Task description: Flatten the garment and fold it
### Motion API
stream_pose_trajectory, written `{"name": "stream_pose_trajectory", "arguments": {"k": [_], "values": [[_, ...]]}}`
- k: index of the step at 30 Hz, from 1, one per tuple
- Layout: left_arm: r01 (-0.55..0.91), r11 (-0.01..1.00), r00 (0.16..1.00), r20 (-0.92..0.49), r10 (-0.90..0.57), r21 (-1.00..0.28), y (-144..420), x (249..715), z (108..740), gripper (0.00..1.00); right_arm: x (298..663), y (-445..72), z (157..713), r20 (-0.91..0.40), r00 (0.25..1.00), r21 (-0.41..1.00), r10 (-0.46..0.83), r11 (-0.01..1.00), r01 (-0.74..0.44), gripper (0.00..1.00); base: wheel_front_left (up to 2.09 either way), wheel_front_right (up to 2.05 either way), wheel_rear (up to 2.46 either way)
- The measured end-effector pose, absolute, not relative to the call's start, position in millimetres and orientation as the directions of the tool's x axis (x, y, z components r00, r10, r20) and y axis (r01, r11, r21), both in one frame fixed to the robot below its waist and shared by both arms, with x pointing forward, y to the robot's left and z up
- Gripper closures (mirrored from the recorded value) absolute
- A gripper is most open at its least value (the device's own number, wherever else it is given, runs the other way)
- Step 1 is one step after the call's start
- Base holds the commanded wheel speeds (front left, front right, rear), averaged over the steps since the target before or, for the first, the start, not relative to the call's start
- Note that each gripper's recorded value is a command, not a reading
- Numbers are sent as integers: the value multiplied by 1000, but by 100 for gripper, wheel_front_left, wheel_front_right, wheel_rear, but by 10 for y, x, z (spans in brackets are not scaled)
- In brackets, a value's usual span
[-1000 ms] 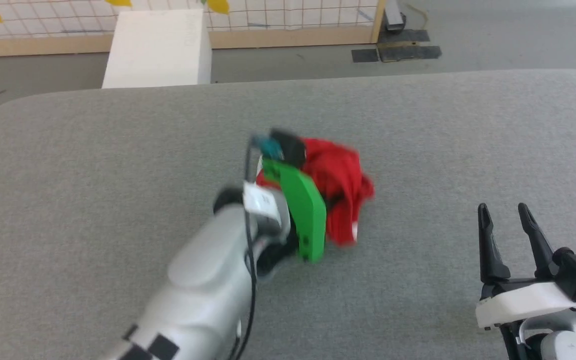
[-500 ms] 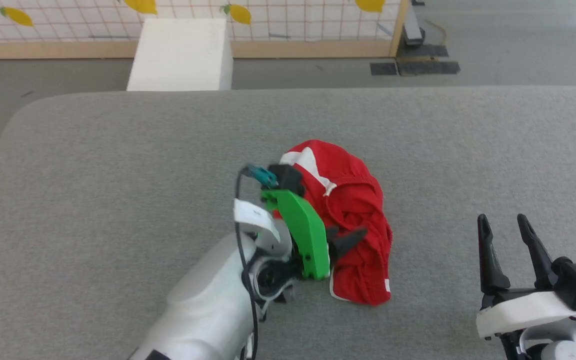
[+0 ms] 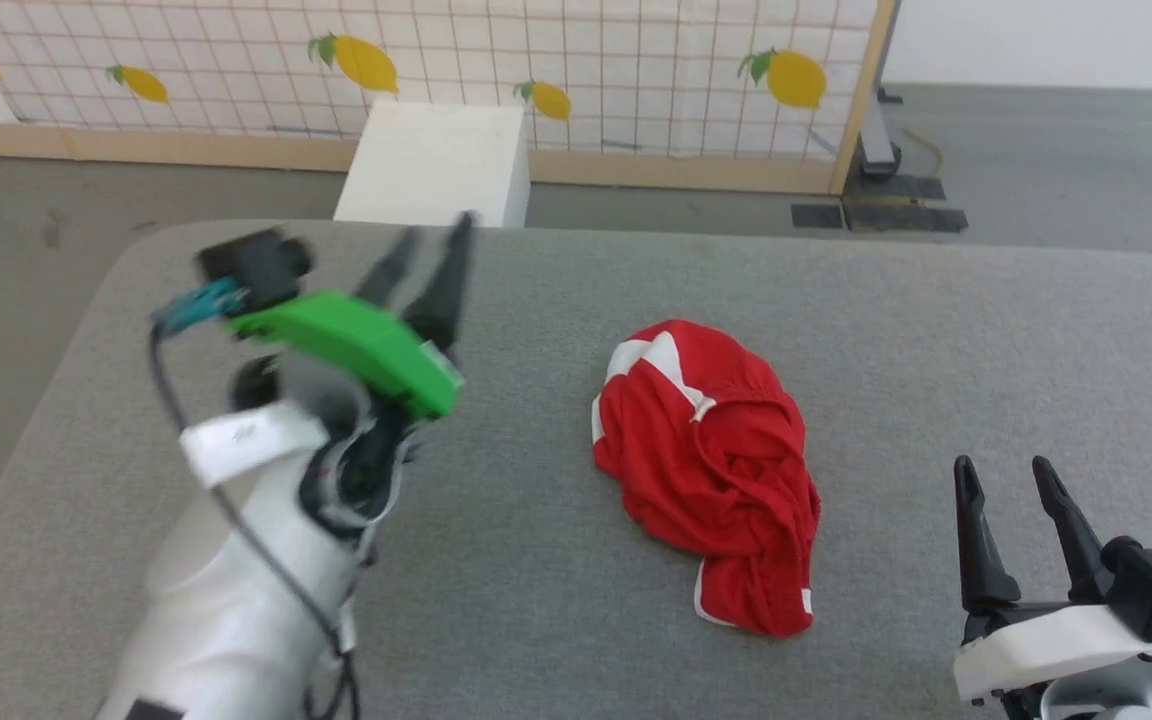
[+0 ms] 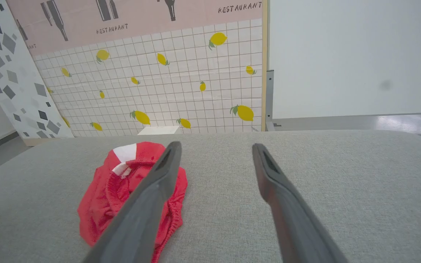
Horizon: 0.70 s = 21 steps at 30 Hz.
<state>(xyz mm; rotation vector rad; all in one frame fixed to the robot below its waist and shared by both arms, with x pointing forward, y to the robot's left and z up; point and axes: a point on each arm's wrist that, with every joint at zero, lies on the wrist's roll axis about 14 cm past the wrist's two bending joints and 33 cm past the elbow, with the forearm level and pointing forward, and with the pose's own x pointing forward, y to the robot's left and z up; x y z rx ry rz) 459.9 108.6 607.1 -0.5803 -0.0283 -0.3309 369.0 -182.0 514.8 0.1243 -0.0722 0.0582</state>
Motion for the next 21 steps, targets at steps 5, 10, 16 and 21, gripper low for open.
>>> {"name": "stream_pose_trajectory", "arguments": {"k": [5,10,16,21], "values": [[200,923,971,193,-141,-329,1649,4368,5999,0,3692,-1725,5180,74,994,128,83,987,-92,0,0,0,0],[165,966,977,165,-133,-198,1716,4115,5717,0,3716,-1627,5138,44,992,127,114,985,-119,0,0,0,0],[139,974,979,172,-108,-180,1676,3941,5599,0,3752,-1527,4940,-66,986,132,150,981,-140,0,0,0,0],[96,973,983,176,-59,-209,1688,3868,5531,0,3879,-1293,4861,-156,962,136,222,970,-202,0,0,0,0]]}}
